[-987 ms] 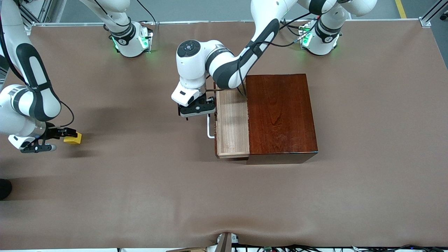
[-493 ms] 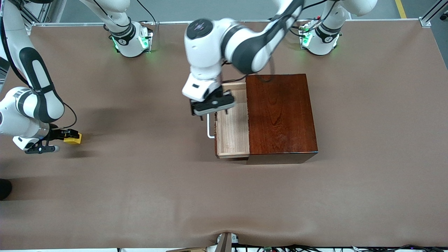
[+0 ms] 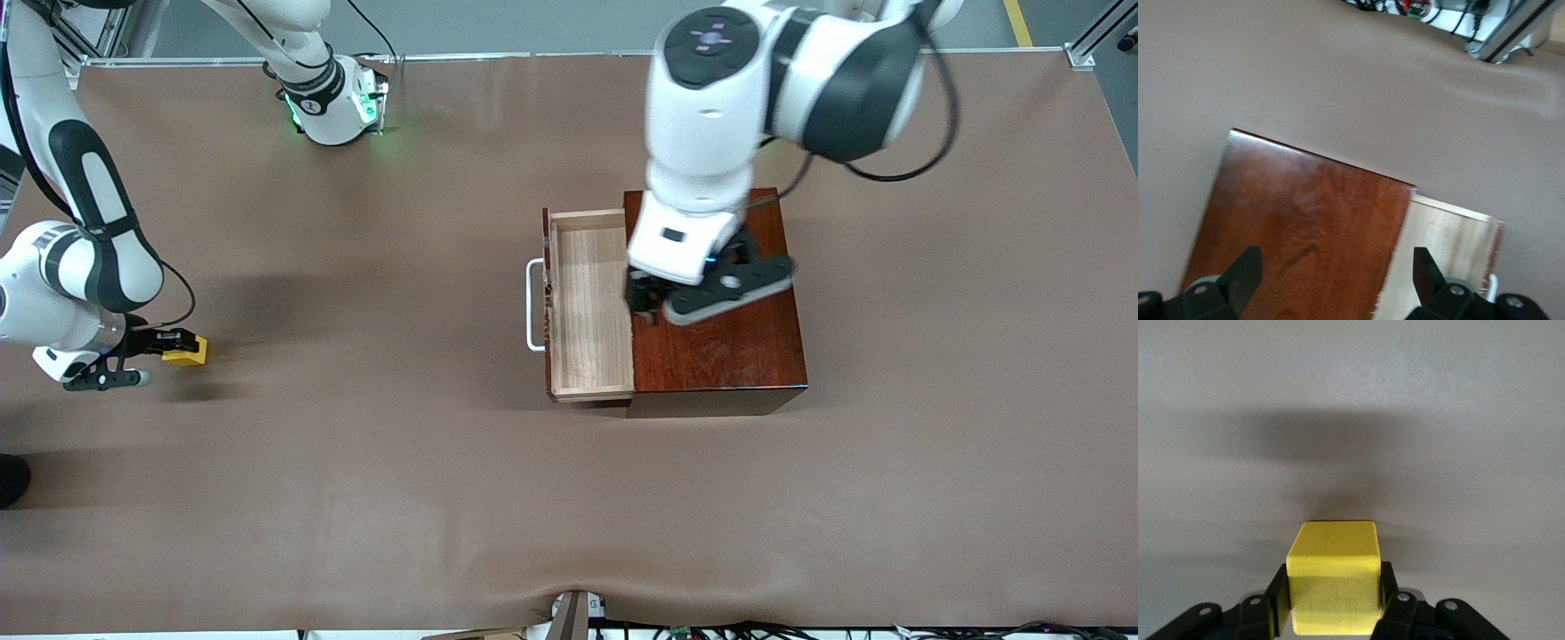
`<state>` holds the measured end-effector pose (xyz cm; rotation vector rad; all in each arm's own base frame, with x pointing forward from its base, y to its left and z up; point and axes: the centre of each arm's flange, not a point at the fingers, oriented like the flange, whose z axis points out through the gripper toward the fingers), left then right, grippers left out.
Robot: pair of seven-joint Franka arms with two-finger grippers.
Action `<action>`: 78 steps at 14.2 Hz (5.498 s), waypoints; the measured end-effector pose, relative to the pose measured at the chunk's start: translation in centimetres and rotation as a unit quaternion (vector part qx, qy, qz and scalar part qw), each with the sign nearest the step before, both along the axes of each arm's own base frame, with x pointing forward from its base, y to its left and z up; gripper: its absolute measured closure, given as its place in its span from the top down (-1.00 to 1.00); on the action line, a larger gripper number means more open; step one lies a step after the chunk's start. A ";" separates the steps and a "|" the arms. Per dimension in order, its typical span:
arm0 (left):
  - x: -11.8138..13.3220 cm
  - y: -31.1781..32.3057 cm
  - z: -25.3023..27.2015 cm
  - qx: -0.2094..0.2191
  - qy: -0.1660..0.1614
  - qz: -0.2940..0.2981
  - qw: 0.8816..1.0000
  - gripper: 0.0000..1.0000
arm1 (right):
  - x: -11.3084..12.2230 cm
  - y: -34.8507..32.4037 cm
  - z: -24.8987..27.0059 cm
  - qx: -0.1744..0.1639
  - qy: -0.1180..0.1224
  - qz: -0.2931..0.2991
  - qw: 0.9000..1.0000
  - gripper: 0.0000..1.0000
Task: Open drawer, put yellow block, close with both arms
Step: 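Grasp the yellow cube with the right gripper while the left gripper withdraws, then carry the yellow cube with the right gripper over the open drawer, then lower the cube into the drawer and open the right gripper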
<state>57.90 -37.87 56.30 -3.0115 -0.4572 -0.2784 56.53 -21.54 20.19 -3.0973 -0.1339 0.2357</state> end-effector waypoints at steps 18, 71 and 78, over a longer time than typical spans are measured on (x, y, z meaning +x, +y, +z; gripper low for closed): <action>0.6 29.7 4.5 0.000 0.109 -0.110 0.988 1.00 | 1.2 16.8 12.8 -0.005 0.080 -0.122 0.989 0.10; -3.8 33.1 7.4 -0.015 0.142 -0.135 0.980 1.00 | -5.1 70.9 19.4 0.032 0.044 -0.586 0.808 0.10; -3.8 33.3 7.4 -0.015 0.142 -0.134 0.981 1.00 | -5.1 71.8 14.7 0.010 0.036 -0.586 0.809 0.10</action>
